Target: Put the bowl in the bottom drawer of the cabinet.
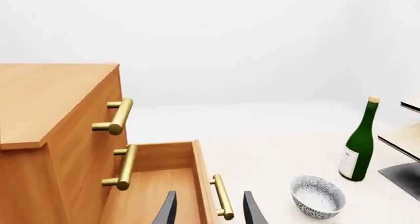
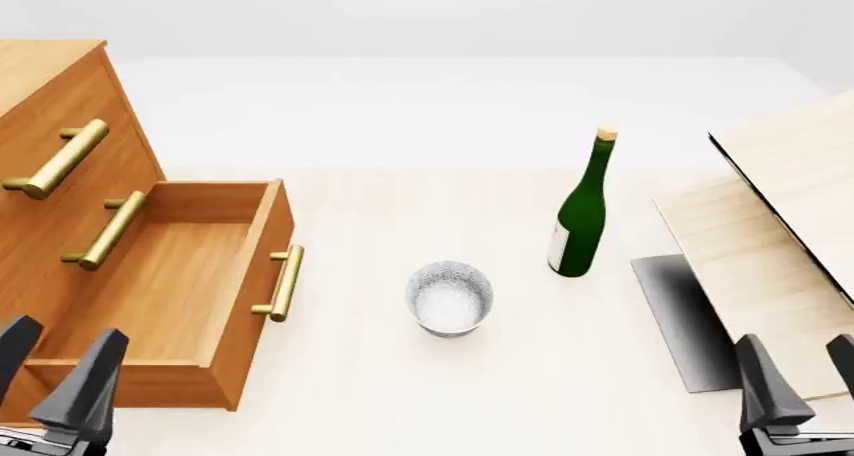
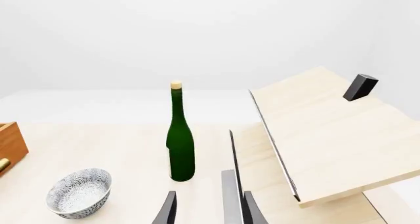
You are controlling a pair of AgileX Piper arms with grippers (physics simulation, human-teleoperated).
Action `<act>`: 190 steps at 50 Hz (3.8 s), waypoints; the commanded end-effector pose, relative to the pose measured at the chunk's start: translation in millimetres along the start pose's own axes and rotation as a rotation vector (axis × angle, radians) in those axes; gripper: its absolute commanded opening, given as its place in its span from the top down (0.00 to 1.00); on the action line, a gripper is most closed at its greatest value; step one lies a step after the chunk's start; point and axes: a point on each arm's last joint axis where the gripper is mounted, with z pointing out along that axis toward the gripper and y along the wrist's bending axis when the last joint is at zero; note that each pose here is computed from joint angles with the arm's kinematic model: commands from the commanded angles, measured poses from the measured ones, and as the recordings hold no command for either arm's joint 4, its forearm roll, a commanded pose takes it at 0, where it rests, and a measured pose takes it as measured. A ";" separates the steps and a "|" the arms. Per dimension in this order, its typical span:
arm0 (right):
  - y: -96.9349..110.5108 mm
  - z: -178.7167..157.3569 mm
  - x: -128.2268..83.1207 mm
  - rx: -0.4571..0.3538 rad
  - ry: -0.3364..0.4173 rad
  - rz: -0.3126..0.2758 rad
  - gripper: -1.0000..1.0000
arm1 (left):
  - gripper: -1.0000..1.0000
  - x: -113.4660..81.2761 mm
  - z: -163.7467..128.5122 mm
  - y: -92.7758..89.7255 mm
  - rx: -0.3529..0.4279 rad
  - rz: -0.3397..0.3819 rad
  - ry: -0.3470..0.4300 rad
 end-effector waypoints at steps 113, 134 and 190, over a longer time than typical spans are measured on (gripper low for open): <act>0.0 -1.2 -2.5 0.000 0.000 0.000 0.00 | 0.00 -91.2 212.6 -171.2 0.599 0.077 0.392; 0.0 -1.2 -2.5 0.000 0.000 0.000 0.00 | 0.00 -69.0 240.4 -197.2 0.608 0.090 0.496; 0.0 -1.2 -2.5 0.000 0.000 0.000 0.00 | 0.00 -3.9 261.2 -210.2 0.562 0.081 0.705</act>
